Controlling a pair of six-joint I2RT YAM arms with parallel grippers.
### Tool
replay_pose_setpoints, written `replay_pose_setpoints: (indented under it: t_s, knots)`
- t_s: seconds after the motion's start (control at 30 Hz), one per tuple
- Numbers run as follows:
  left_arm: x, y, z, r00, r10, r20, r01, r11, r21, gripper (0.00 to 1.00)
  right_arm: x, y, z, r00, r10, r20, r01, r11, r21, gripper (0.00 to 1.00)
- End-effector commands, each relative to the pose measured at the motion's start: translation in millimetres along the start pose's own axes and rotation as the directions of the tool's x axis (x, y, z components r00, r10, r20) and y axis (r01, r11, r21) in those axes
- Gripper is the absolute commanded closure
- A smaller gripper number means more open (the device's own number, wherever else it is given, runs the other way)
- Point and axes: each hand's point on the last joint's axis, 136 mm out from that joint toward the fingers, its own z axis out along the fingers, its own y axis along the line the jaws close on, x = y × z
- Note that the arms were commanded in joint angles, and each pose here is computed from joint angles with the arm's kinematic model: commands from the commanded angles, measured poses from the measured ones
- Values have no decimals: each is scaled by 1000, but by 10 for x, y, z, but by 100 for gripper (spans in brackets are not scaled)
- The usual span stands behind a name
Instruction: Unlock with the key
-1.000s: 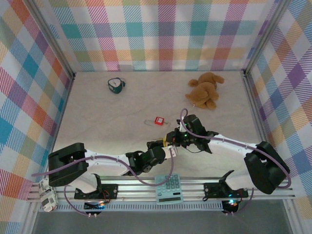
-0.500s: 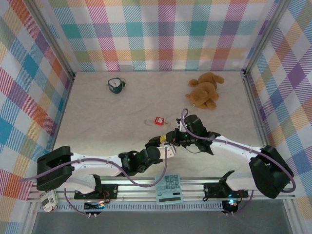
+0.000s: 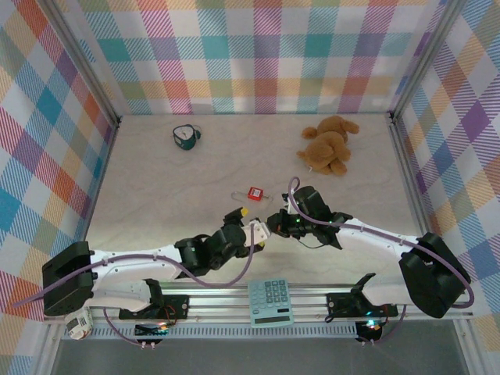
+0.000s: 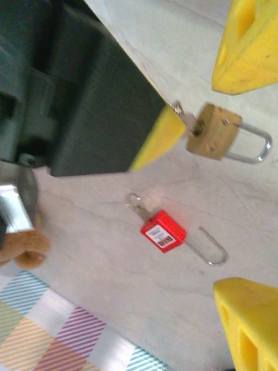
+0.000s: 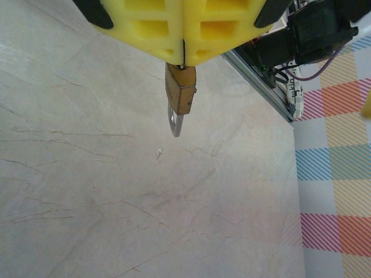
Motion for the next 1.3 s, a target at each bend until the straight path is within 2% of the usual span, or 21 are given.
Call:
replay_pose_setpoints:
  t_s: [0.0, 0.07, 0.2, 0.4, 0.6, 0.8, 1.27]
  knots:
    - [149, -136, 68, 998, -48, -35, 51, 994, 97, 5, 7, 96, -68, 998, -69, 7, 70, 997, -20, 97]
    - [129, -255, 150, 997, -59, -40, 65, 983, 171, 4, 12, 125, -97, 995, -96, 9, 96, 995, -26, 97]
    - [69, -405, 228, 998, -59, -21, 63, 968, 245, 10, 12, 191, -175, 989, -145, 22, 145, 989, -39, 97]
    - [-55, -234, 277, 989, -117, 88, 98, 976, 192, 13, 96, 302, -252, 977, -215, -8, 214, 974, -80, 97]
    - [-71, -266, 312, 989, -107, 99, 82, 971, 225, 16, 138, 358, -300, 967, -254, -21, 251, 963, -100, 97]
    - [14, -417, 340, 992, -106, 62, 84, 954, 289, 27, 114, 410, -318, 964, -264, -13, 261, 959, -108, 97]
    - [82, -396, 325, 993, -108, 56, 89, 959, 270, 52, 97, 447, -312, 964, -266, -18, 262, 958, -115, 97]
